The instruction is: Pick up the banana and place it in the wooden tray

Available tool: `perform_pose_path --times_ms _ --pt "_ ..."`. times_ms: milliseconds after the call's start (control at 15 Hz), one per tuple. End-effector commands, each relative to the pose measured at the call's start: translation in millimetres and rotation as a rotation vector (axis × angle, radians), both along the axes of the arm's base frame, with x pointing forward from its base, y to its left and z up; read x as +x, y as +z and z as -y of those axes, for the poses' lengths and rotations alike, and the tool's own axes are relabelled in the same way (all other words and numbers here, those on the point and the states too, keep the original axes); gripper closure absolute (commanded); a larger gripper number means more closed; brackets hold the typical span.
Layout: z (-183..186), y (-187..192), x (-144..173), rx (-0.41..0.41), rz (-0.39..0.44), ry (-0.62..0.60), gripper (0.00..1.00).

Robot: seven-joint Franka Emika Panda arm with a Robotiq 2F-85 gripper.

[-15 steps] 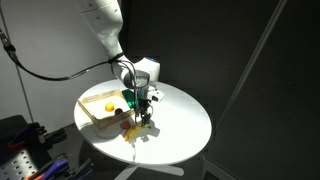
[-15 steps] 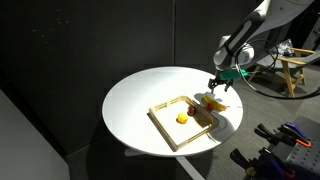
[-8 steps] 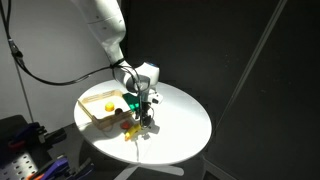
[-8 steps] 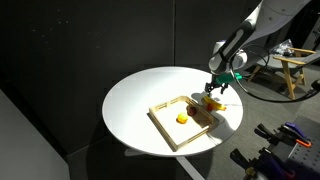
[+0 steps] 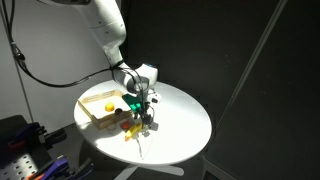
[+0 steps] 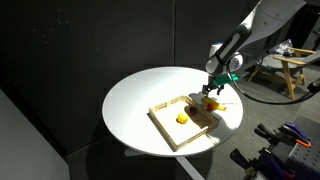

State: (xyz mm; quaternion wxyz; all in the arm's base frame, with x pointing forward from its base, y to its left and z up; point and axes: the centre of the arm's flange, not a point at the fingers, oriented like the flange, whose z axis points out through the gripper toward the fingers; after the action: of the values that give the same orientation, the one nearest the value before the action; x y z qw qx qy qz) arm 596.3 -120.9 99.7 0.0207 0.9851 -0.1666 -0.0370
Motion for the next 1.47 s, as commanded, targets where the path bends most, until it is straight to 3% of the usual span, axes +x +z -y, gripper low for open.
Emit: perform_pose_path --times_ms 0,800,867,1000,1400 --pt "2.4 -4.9 9.9 -0.011 -0.005 0.045 0.0" --pt "8.4 -25.7 11.5 -0.032 -0.031 0.059 0.0" --pt "8.8 -27.3 11.2 -0.035 -0.036 0.057 0.25" --pt "9.4 -29.6 10.4 -0.041 -0.049 0.048 0.34" --pt "14.9 -13.3 7.3 -0.072 -0.077 0.018 0.84"
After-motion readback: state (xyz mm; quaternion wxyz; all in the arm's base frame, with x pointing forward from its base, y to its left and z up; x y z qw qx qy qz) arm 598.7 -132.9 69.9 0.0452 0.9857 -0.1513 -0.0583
